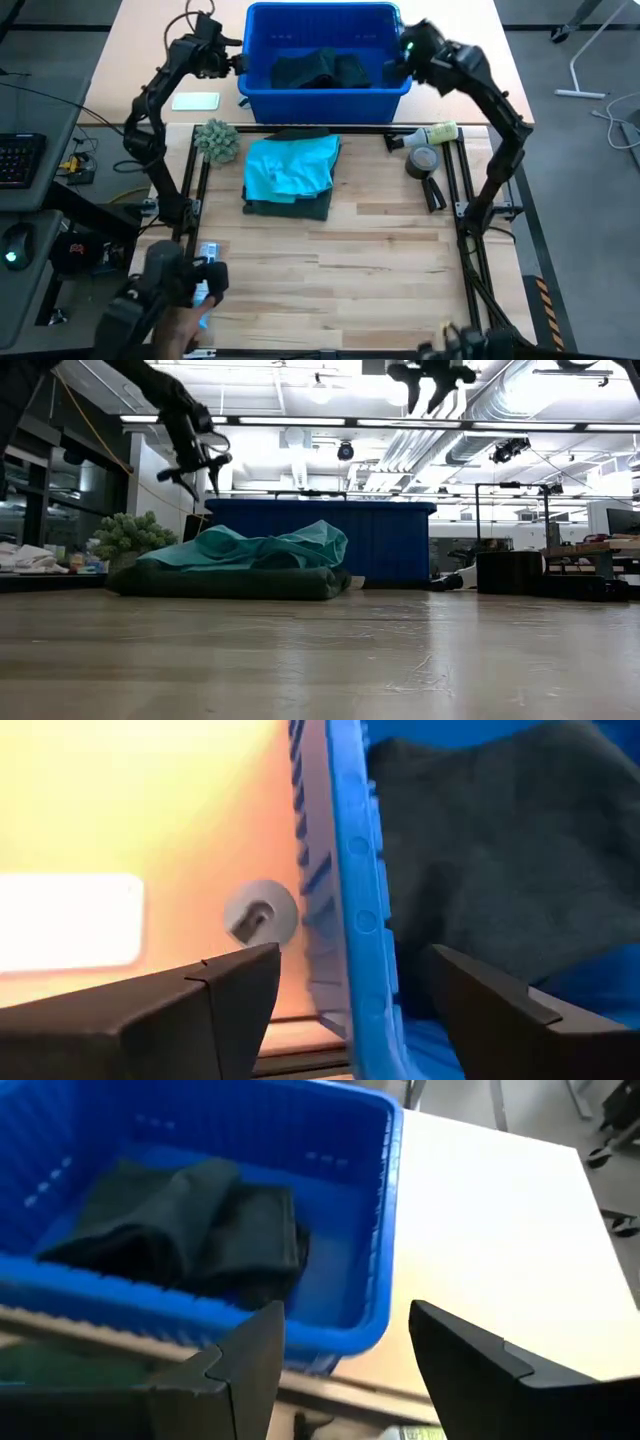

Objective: Fold laundry
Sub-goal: Adjust the blue laundry bin

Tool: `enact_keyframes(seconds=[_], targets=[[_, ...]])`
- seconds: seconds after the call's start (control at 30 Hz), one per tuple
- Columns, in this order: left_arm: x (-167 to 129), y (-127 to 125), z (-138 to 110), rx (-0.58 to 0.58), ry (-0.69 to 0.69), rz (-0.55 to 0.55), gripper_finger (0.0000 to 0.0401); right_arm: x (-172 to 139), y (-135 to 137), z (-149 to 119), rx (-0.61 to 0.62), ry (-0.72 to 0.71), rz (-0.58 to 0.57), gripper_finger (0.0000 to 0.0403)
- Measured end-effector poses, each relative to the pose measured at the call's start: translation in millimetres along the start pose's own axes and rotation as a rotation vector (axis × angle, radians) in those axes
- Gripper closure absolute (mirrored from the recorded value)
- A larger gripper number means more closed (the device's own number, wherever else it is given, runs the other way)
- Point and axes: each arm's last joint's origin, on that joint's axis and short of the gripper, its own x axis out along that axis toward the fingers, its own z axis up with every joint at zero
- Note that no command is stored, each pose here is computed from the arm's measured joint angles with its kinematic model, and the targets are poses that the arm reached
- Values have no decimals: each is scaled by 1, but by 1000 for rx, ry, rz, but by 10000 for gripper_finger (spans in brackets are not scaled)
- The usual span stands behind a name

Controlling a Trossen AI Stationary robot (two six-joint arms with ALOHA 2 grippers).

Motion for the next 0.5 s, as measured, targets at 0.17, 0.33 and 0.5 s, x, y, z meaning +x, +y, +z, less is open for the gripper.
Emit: enact_keyframes(seconds=[0.17,0.33,0.5], targets=[[21,-15,0,15,-23,-18,166,20,-30,15,32,-13,16,201],[43,-17,-3,24,-16,57,166,38,-52,21,95,9,-12,202],[69,-10,-16,72,126,135,166,72,-60,21,173,68,-59,203]])
